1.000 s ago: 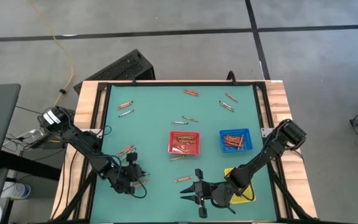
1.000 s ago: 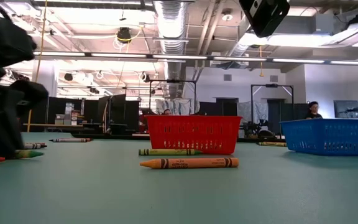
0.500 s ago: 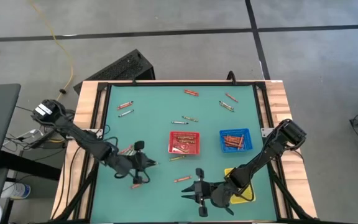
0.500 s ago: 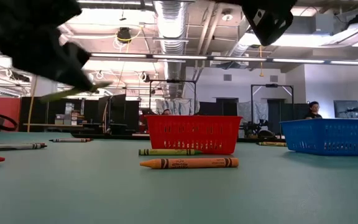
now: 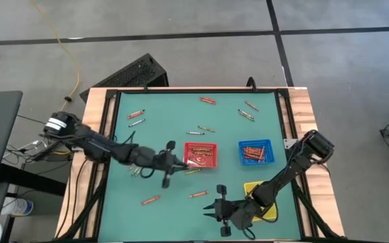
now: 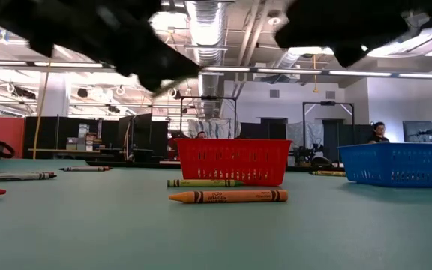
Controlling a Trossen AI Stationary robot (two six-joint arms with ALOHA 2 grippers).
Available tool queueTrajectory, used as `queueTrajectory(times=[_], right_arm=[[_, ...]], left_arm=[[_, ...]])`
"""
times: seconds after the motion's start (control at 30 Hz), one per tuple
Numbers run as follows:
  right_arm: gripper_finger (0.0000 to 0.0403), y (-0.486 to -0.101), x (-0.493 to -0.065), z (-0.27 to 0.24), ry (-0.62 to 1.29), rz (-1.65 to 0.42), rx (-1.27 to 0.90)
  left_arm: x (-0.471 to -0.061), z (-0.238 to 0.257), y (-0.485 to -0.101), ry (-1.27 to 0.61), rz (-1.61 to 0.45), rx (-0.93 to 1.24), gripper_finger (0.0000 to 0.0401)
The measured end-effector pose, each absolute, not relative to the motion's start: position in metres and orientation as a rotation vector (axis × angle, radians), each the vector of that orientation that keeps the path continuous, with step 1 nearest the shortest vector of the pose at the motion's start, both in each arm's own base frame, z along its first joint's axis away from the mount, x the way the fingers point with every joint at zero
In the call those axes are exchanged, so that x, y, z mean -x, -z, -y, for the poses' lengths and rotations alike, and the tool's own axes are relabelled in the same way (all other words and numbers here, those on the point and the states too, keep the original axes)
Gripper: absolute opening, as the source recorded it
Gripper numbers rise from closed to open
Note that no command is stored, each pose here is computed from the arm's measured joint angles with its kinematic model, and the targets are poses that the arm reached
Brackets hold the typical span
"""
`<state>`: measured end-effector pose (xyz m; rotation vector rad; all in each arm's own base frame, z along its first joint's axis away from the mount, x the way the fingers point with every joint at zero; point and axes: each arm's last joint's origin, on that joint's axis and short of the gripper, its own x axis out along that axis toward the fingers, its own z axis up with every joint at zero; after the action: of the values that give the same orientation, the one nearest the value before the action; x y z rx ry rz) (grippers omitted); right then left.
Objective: Sort crayons
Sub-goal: Put the green crayon into the red basket
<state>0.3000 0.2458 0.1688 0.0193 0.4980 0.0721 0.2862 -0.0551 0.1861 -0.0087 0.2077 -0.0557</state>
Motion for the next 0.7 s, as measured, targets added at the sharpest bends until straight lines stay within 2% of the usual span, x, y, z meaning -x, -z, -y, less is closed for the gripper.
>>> queueTrajectory(times=[0.17,0.33,0.5,0.7], right_arm=[[0.0082,-0.157,-0.294,-0.241,-0.062,-0.534,0.029],[0.0082,-0.146,-0.285,-0.236,-0.060,-0.568,0.059],[0.0082,-0.149,-0.280,-0.239,-0.080,-0.573,0.085],[0.0082,-0.164,-0.270,-0.232,-0.054,-0.610,0.105]], left_arm=[[-0.326,0.029,-0.186,0.080,-0.272,0.020,0.0016],[-0.359,0.010,-0.180,0.054,-0.442,0.013,0.0016],[-0.376,-0.001,-0.175,0.025,-0.596,0.022,0.0016],[-0.380,-0.007,-0.174,0.011,-0.679,0.030,0.0022]])
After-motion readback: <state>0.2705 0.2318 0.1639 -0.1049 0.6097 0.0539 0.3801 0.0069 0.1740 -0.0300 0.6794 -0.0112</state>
